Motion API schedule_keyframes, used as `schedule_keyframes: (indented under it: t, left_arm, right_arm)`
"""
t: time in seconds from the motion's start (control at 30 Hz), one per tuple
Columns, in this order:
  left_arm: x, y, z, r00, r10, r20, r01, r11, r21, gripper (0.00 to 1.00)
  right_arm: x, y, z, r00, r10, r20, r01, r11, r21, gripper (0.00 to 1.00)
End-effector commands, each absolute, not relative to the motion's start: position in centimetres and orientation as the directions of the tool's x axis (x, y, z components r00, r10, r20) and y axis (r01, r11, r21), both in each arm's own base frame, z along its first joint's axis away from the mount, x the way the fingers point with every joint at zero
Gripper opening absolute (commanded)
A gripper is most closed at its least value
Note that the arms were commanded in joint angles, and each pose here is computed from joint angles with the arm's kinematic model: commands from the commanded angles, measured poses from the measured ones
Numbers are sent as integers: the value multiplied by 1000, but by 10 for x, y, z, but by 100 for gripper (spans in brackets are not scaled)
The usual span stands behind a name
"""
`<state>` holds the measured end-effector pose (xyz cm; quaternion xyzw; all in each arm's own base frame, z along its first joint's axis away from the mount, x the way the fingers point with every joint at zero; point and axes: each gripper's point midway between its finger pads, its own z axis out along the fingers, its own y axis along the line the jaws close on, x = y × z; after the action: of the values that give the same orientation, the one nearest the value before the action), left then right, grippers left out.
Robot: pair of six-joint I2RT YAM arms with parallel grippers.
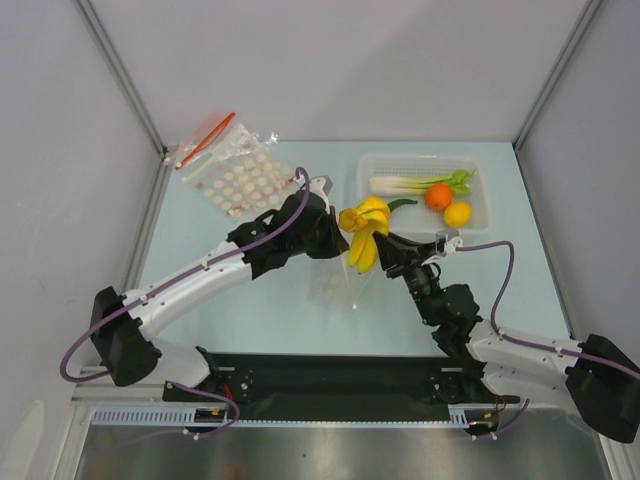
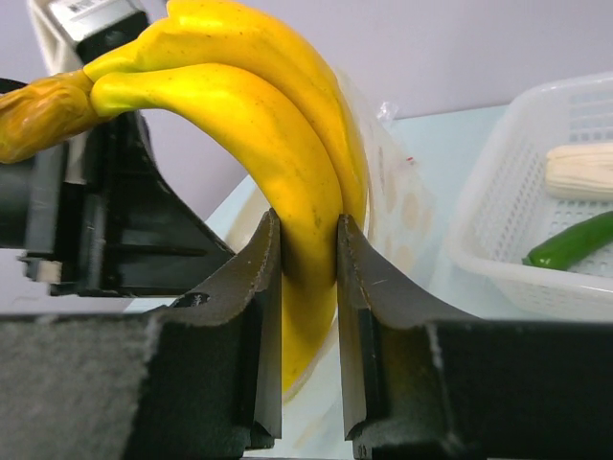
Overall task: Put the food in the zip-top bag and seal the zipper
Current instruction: Place the fake fruit in the zipper food storage bag.
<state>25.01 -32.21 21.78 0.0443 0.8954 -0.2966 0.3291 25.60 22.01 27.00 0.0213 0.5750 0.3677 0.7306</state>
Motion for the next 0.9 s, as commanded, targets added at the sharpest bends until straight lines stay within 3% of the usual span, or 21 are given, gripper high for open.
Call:
schedule_keyframes:
  t: [0.0, 0.23, 0.33, 0.4, 0.53, 0.6, 0.67, 0.87]
  left_arm:
    - [245, -335, 268, -773, -231, -591, 301, 686, -663, 0]
    - [258, -323, 293, -760, -339, -555, 262, 622, -738, 0]
    - [261, -319, 299, -761, -349, -547, 267, 600, -754, 0]
    - [259, -320, 303, -763, -345, -546, 281, 585, -761, 0]
    - [255, -324, 304, -767, -326, -553, 316, 559, -767, 0]
    - [255, -326, 301, -771, -312, -555, 326, 555, -765, 0]
    - [255, -327, 298, -776, -302, -553, 331, 552, -766, 0]
    - [254, -328, 301, -777, -284, -562, 354, 540, -763, 0]
  right_arm:
    - [258, 201, 293, 170, 617, -768, -473, 735, 486, 0]
    - [262, 203, 289, 178, 574, -799, -442, 772, 456, 0]
    - [260, 208, 291, 184, 554, -812, -456, 780, 428, 9]
    - [257, 214, 293, 181, 541, -822, -484, 776, 404, 22]
    - [254, 226, 297, 167, 509, -845, -518, 774, 364, 28]
    - [255, 229, 294, 158, 492, -856, -518, 780, 352, 35]
    - [255, 231, 293, 149, 485, -862, -518, 781, 349, 51]
    - [260, 238, 289, 113, 449, -886, -507, 793, 337, 66]
